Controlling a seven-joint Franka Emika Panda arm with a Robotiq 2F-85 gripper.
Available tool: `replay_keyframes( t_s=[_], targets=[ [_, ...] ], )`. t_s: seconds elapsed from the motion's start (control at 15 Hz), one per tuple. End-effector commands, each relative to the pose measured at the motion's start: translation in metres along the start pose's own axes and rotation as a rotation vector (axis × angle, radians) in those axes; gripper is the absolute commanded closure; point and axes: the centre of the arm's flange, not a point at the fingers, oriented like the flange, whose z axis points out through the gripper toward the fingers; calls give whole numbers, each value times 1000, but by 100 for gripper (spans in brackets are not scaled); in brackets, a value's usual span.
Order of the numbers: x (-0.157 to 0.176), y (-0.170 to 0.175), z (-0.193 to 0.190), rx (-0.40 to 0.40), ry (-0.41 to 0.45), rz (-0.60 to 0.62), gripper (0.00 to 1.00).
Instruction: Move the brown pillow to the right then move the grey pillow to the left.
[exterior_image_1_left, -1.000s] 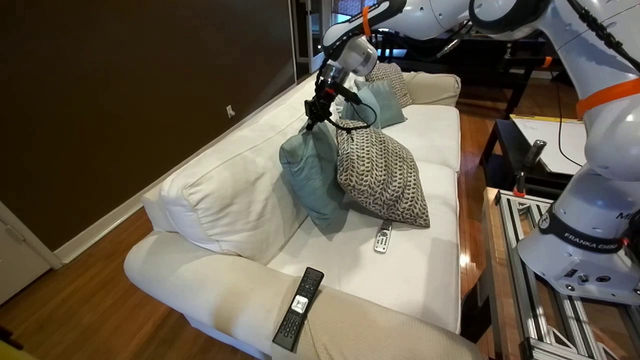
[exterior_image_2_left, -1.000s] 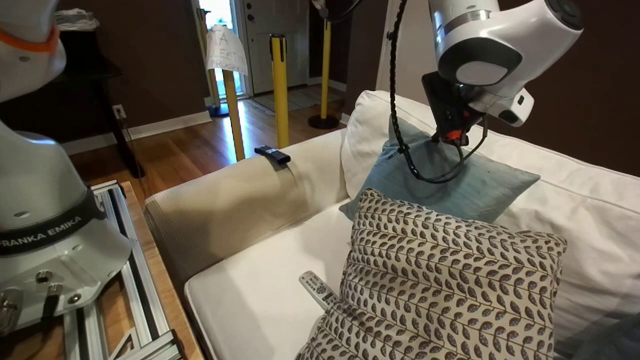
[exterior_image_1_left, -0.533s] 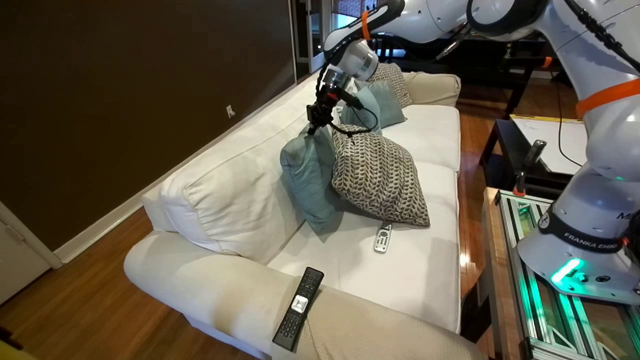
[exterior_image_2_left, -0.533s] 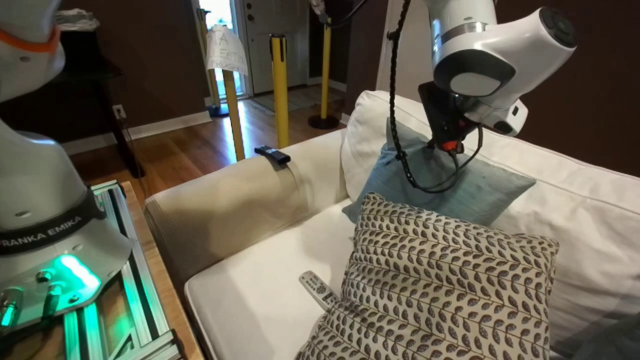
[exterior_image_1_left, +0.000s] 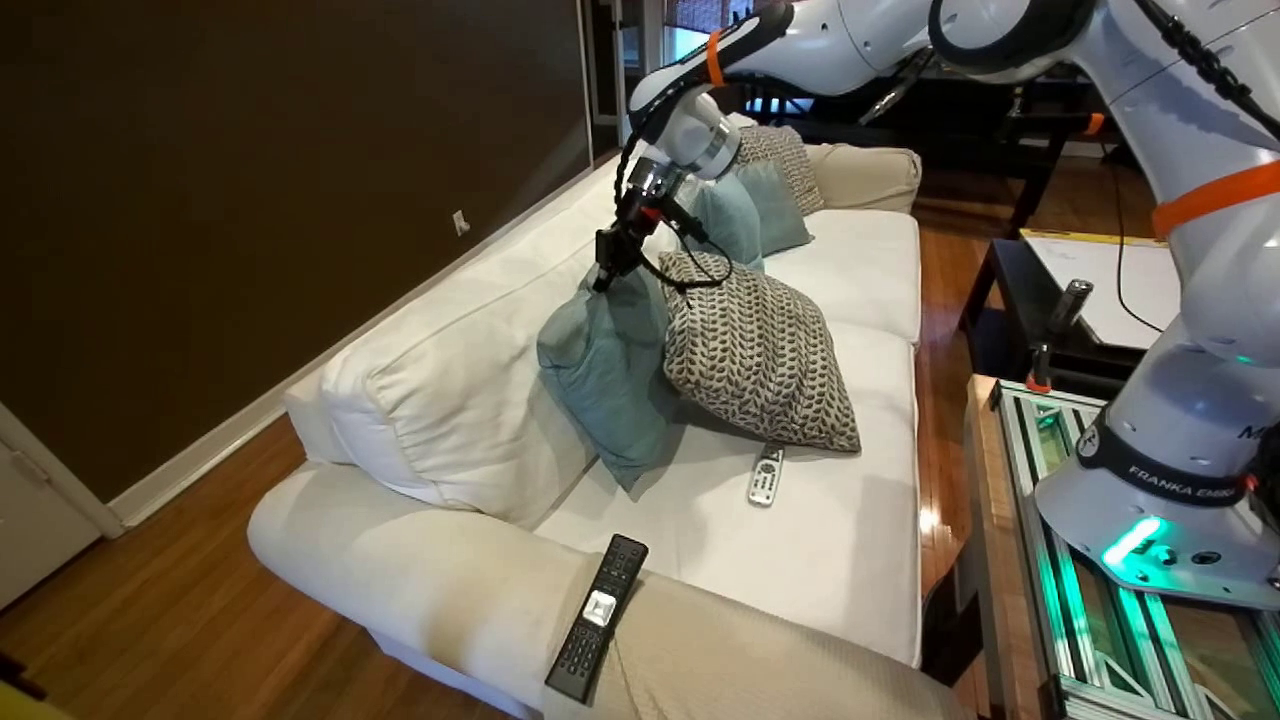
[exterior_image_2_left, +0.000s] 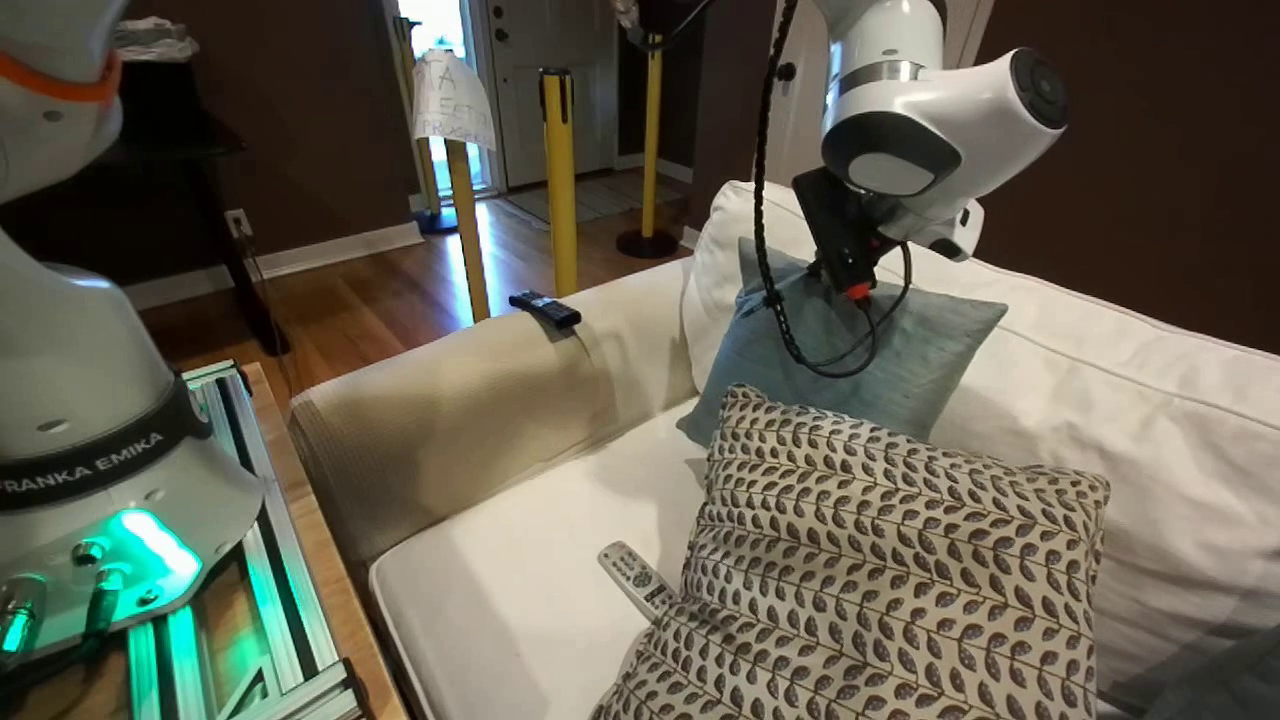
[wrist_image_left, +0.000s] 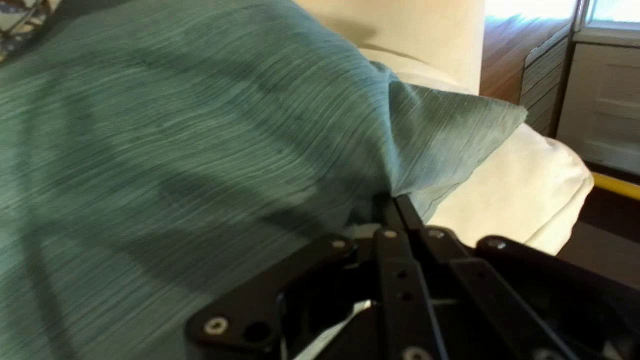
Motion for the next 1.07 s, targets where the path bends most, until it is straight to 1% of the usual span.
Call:
replay_keyframes(
  t_s=[0.0, 0.2, 0.53, 0.6, 0.67, 0.73, 0.87, 1.0],
  targets=[
    [-9, -43, 6, 122, -64, -46, 99],
    [-15, -59, 16, 186, -122, -58, 99],
    [-20, -73, 26, 240, -202, -55, 99],
    [-20, -74, 27, 232, -205, -58, 72],
    [-20, -74, 26, 215, -201, -59, 71],
    [-19, -76, 23, 202, -194, -65, 67],
    [-16, -80, 8, 154, -155, -91, 51],
    [-13, -83, -10, 105, -136, -117, 36]
  ],
)
